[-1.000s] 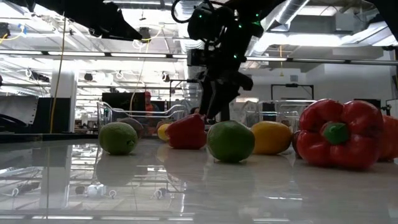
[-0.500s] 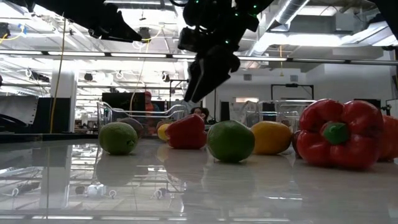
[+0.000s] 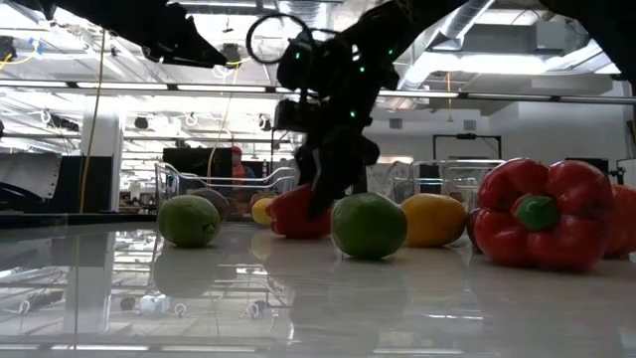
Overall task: Sort produce into baskets
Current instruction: Put the top red bell pepper into the right transparent bin
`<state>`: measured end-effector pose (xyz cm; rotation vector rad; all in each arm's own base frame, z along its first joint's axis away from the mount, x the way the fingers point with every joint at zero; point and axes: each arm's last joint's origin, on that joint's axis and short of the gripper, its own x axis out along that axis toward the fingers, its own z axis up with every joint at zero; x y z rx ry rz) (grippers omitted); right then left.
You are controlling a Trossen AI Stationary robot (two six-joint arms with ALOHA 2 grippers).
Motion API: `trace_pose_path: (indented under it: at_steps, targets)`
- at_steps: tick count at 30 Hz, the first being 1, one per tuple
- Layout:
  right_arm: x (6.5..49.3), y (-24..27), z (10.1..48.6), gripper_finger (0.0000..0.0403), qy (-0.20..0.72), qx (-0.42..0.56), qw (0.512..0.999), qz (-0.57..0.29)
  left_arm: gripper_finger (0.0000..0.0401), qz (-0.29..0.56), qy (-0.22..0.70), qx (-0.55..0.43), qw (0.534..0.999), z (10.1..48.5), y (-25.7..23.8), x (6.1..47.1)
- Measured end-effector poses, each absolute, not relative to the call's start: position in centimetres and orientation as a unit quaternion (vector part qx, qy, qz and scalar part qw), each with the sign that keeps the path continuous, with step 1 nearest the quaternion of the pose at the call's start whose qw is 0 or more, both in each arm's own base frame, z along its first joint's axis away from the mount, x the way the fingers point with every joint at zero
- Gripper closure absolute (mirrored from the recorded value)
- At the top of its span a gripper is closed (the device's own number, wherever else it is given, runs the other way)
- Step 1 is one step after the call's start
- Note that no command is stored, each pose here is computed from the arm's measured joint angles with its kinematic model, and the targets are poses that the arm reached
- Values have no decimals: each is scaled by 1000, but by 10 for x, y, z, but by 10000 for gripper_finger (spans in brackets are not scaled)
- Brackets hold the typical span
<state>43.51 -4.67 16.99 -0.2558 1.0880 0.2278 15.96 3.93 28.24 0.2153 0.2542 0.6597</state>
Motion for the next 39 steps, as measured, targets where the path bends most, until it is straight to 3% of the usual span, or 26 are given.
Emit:
trace_pose_path:
  at_steps: [6,10,13,20,27,34,39]
  targets:
    - [437,-49,175,79,502,-123,850,102,70,322,124,105,932,282,39,160]
    - [437,-50,177,80,497,-125,853,95,70,323,124,105,932,282,39,160]
    - [432,-53,187,76,539,-152,826,63,70,323,124,103,933,282,39,160]
    - [401,-65,247,71,590,-200,781,-57,70,324,123,108,932,283,40,160]
    - [337,-105,287,66,625,-100,751,-188,70,327,112,111,932,285,40,160]
    - [277,-136,273,63,627,-14,741,-238,70,327,108,112,932,286,40,160]
    - [258,-139,258,36,625,44,746,-224,70,327,108,112,932,286,40,160]
